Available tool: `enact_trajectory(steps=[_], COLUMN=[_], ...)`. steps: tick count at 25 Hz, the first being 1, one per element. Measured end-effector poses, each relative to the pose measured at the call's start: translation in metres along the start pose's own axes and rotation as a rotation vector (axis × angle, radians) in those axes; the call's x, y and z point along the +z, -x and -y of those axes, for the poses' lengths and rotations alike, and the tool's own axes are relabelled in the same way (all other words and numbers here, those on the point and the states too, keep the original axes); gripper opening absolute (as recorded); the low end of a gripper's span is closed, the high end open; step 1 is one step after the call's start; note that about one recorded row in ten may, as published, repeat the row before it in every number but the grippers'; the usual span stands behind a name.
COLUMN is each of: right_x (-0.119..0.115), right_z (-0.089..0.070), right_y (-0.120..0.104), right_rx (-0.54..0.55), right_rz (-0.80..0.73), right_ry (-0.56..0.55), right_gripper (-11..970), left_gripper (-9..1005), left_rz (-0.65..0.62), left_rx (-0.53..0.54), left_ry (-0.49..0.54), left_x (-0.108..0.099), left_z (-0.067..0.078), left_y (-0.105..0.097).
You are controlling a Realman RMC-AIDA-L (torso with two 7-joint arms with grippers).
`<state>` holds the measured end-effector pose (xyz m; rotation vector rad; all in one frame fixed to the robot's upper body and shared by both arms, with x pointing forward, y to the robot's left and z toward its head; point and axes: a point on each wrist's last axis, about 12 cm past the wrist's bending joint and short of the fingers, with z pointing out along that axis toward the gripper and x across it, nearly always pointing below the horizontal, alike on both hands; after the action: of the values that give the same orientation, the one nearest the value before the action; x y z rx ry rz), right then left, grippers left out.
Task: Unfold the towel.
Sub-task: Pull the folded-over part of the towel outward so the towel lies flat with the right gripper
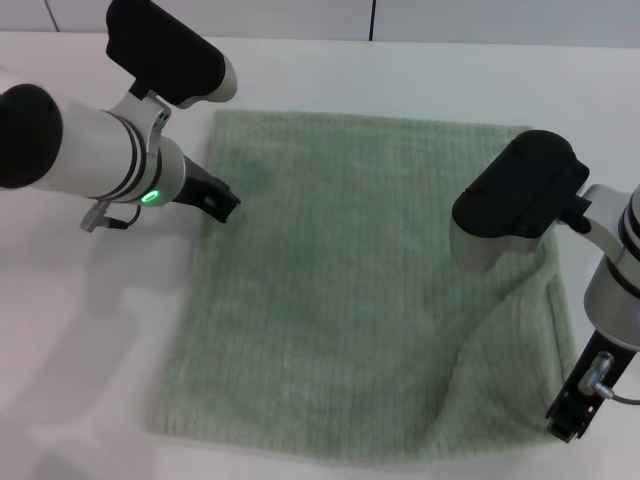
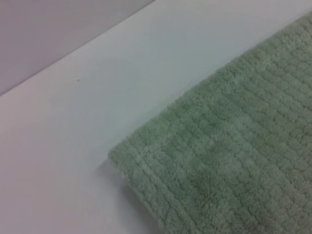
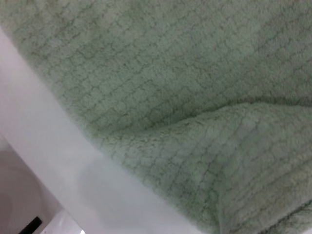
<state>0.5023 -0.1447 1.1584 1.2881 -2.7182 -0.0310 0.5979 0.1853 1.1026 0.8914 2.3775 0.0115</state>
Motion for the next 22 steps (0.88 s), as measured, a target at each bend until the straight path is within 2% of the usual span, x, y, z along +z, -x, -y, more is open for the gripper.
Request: enact_trajectory(steps=[3, 7, 9, 11, 14, 18, 22], right_x=[-0.002, -0.016, -0.026, -0.026, -0.022, -0.022, -0.033], right_z=[-0.001, -0.004, -0.001, 0.000, 0.001, -0.004, -0.002], right_y=[0.000, 0.002, 0.007, 0.011, 0.026, 0.026, 0.021], right_rx=[0.001, -0.006, 0.005, 0.008, -0.009, -0.034, -0.020], right_rz=[0.020, 0.110, 0.204, 0.230, 0.232, 0.179, 0.189], right_ry=[0.018, 0.081, 0.083, 0.077, 0.064, 0.060, 0.058], right_gripper=[162, 328, 422, 528, 531, 534, 538], left_gripper=[-1, -1, -1, -1, -1, -1, -1], left_rz=[-0.006, -0.006, -0.003, -0.002, 0.002, 0.002, 0.001], left_rx=[0.006, 0.013, 0.018, 0.021, 0.027, 0.030, 0.031], left_ry=[0.001, 0.001, 0.002, 0.002, 0.002, 0.001, 0.002], left_x=[0.001, 0.002, 0.002, 0.002, 0.001, 0.001, 0.000], left_z=[0.000, 0.000, 0.000, 0.000, 0.000, 0.000, 0.000], left_y=[0.001, 0.005, 0.006, 0.006, 0.007, 0.008, 0.008])
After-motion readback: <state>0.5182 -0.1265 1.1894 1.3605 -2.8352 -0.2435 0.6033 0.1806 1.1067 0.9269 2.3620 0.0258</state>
